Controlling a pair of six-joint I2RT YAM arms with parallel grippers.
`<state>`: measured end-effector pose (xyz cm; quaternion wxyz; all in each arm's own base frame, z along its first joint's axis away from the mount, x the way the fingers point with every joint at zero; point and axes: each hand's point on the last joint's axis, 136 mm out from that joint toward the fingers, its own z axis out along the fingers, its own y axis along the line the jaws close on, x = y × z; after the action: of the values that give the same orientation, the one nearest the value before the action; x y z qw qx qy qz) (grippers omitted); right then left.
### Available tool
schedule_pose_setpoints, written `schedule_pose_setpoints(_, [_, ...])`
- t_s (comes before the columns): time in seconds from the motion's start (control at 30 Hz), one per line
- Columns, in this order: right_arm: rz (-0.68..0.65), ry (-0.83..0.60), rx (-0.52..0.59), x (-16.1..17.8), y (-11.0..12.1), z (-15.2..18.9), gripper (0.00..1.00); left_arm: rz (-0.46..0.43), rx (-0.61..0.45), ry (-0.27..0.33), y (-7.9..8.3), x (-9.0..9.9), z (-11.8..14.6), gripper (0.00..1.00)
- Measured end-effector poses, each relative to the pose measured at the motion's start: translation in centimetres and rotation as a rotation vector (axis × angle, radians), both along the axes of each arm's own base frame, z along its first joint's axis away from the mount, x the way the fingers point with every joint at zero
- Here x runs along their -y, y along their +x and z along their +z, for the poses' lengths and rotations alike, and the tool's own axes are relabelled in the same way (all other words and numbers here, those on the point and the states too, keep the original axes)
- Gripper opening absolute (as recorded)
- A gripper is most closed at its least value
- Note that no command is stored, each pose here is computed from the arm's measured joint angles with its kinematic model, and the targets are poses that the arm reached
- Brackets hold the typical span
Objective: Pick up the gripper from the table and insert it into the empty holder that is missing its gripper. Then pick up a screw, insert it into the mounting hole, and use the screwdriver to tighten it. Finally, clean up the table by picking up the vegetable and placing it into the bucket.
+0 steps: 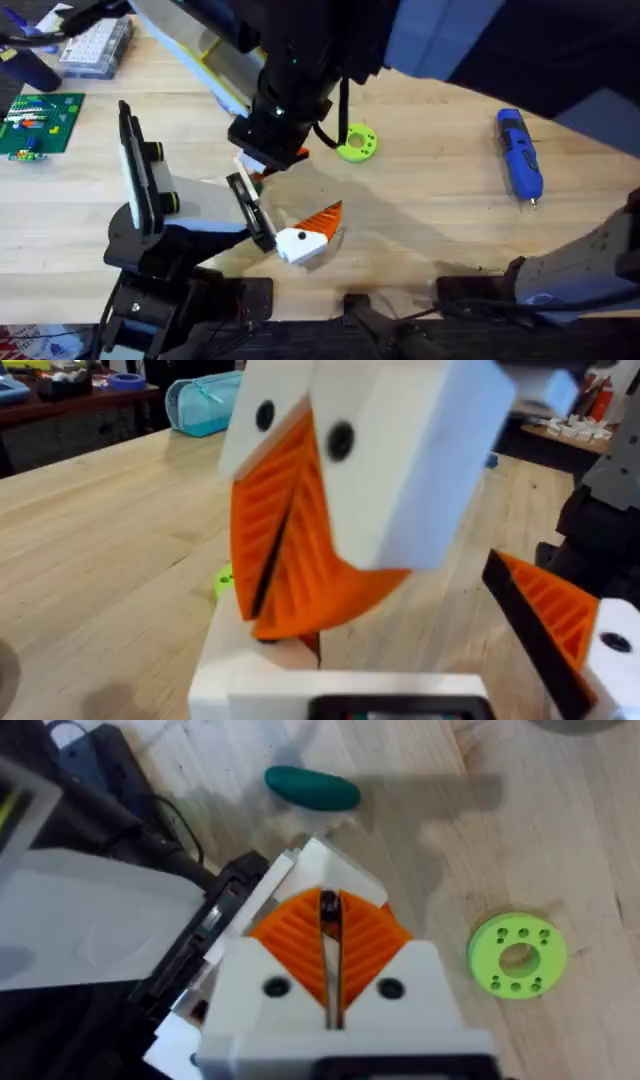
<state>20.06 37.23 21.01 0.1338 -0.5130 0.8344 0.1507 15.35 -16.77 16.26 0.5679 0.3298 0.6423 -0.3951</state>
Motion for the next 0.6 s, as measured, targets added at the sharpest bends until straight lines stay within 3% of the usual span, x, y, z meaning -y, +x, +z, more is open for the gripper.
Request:
schedule_pose_setpoints(0.2, [0.005,0.003,-0.007,-0.07,-0.18,0.01,0.127,0.001,0.000,0.000,0.01,-0.01,0.00,0.990])
schedule_pose_setpoints(0.6, [0.002,0.005,-0.011,0.05,-0.03,0.06,0.453,0.001,-0.001,0.000,0.01,-0.01,0.00,0.990])
